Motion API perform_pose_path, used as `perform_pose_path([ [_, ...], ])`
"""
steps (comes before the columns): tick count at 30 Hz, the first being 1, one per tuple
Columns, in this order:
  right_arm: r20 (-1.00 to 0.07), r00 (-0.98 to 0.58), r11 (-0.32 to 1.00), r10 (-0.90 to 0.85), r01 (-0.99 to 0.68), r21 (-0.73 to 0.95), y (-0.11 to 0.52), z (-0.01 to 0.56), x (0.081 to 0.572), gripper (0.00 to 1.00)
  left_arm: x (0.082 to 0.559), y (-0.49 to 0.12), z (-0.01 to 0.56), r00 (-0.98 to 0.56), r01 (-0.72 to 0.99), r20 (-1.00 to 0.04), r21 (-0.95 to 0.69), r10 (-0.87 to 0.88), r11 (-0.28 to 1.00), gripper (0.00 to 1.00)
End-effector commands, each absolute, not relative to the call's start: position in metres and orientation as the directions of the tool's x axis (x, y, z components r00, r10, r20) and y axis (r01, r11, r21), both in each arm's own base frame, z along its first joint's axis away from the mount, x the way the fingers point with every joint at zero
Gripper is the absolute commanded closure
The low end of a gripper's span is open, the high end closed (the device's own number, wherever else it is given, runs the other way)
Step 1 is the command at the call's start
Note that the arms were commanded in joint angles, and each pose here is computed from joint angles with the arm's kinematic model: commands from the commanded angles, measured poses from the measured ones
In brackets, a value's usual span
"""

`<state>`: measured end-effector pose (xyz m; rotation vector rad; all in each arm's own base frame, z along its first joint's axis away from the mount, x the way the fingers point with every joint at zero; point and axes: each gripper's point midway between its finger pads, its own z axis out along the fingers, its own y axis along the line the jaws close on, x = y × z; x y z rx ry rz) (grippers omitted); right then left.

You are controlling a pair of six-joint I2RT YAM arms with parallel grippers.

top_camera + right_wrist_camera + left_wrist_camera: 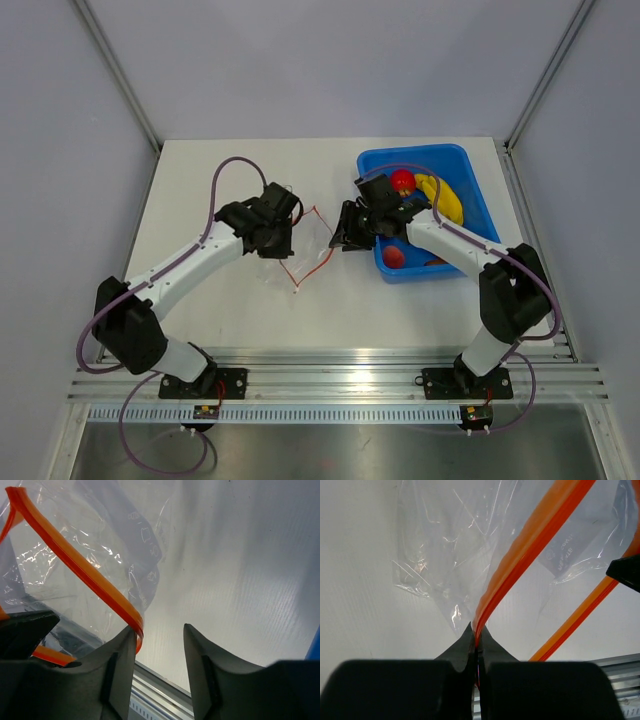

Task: Place the food in the zip-top bag and seal the zipper
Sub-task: Open the zipper of the food storage bag, then pick up the fake fruit from the bin.

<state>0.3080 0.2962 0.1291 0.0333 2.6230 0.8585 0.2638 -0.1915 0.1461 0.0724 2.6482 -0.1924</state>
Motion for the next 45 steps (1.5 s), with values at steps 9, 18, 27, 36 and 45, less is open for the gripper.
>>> perform_pose_path([
  [9,-0.549,-0.822,0.813,0.150,-0.213,0.542,0.281,0.217,0.315,0.31,0.280,-0.210,0.173,-0.853,0.103,-0.522,-0.166,0.001,0.981,1.00],
  [18,-0.690,-0.622,0.926,0.370,0.187,0.328,0.117,0.239,0.374,0.11,0.285,-0.210,0.175,-0.847,0.087,-0.532,-0.156,-0.009,0.984,1.00],
  [27,-0.629,-0.595,0.814,0.500,0.572,0.107,0.001,0.159,0.422,0.03,0.289,-0.216,0.179,-0.844,0.094,-0.537,-0.172,-0.014,0.981,1.00],
  [36,-0.537,-0.605,0.758,0.588,0.643,0.105,-0.006,0.119,0.441,0.09,0.290,-0.218,0.176,-0.847,0.104,-0.531,-0.172,-0.004,0.980,1.00],
  [45,-0.467,-0.627,0.747,0.624,0.654,0.120,0.004,0.091,0.417,0.16,0.292,-0.220,0.171,-0.850,0.110,-0.527,-0.170,0.004,0.979,1.00],
])
